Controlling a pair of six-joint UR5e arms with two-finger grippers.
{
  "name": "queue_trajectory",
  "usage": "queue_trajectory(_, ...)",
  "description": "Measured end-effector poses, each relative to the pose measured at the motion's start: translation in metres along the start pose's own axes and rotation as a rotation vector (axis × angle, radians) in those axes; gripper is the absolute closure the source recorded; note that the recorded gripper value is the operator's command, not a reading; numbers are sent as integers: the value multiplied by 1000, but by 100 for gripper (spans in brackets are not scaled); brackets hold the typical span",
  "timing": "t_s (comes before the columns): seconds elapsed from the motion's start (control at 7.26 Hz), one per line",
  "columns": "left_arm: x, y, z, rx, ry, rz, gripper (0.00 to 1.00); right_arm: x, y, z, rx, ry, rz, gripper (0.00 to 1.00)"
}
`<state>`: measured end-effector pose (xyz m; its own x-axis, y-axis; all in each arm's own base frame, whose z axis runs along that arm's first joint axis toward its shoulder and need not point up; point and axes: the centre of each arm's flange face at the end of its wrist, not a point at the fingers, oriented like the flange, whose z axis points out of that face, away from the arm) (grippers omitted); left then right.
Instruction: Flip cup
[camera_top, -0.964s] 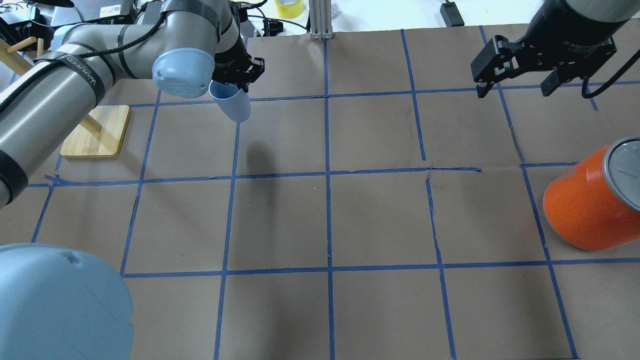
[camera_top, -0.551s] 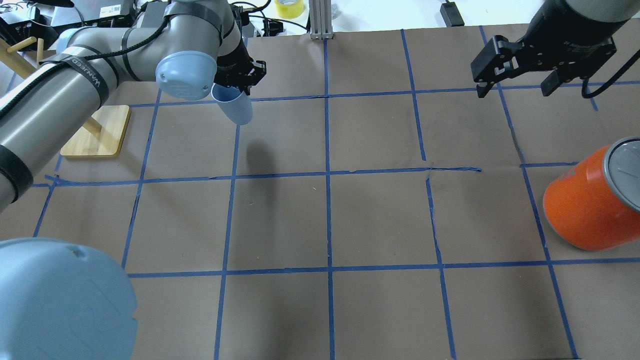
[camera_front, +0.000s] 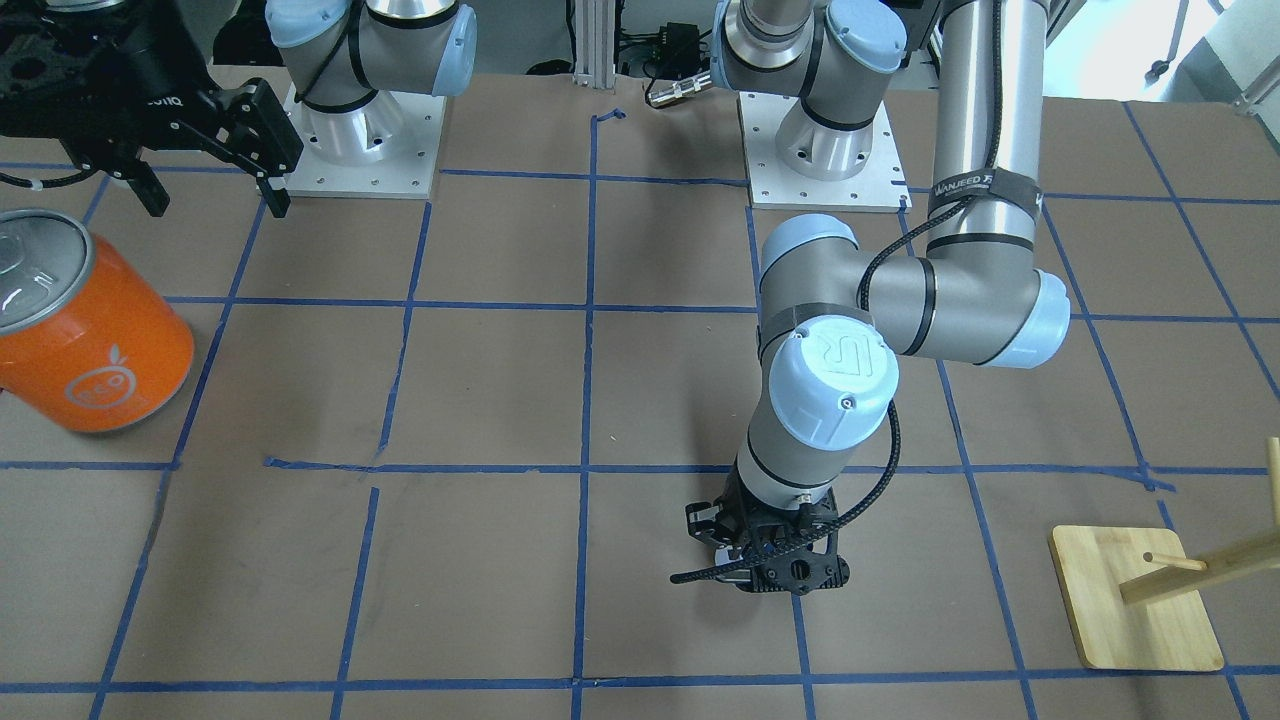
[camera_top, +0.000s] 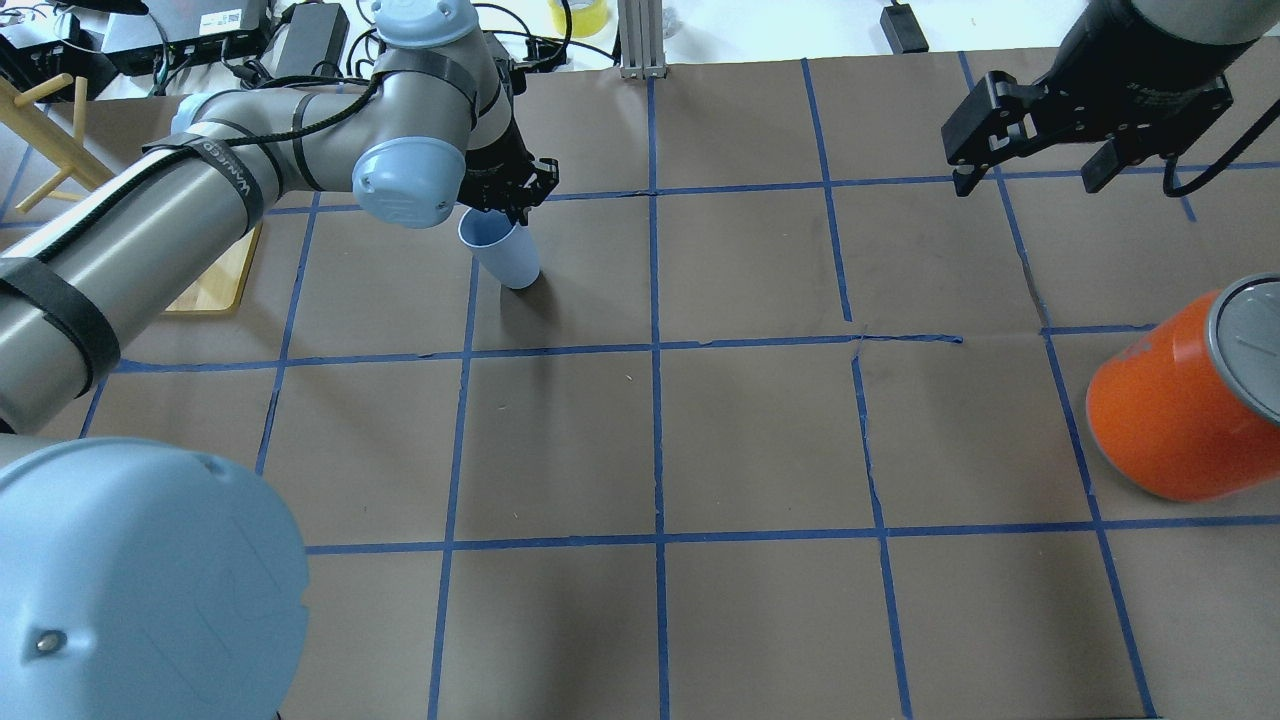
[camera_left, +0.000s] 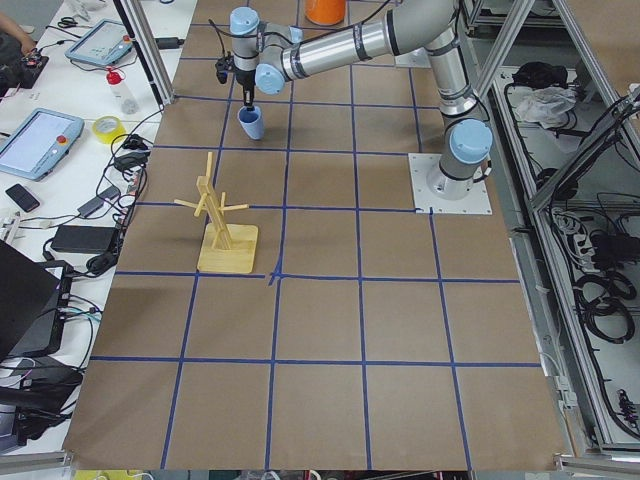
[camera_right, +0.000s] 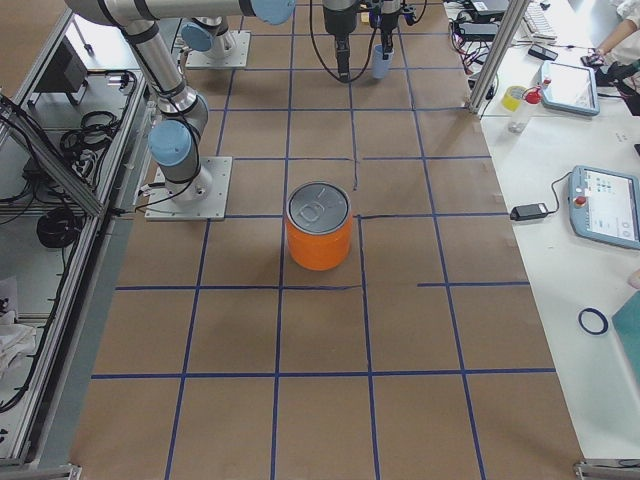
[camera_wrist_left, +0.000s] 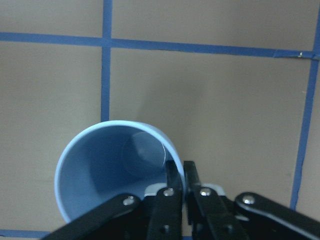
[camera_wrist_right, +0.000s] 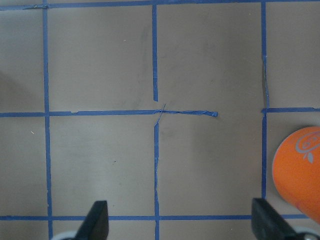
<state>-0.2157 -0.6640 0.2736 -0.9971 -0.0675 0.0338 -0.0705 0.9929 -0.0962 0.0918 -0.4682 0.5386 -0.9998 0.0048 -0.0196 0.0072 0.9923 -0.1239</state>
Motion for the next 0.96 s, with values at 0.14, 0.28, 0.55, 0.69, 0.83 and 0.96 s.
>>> queue_trajectory(0.14,1,0,3,-3,0,0,6,0,0,0,0,0,0,0)
queue_trajectory(0.28,3,1,3,-3,1,2,0,0,0,0,0,0,0,0)
queue_trajectory(0.55,18,7,-17,16,7,23,0,0,0,0,-1,0,0,0)
queue_trajectory(0.69,27,13,-35,32,10,36,0,0,0,0,-1,0,0,0)
queue_trajectory(0.83,29,17,-60,32,9,43,0,0,0,1,-1,0,0,0)
queue_trajectory(0.96,27,21,-91,21,5,42,0,0,0,1,-2,0,0,0)
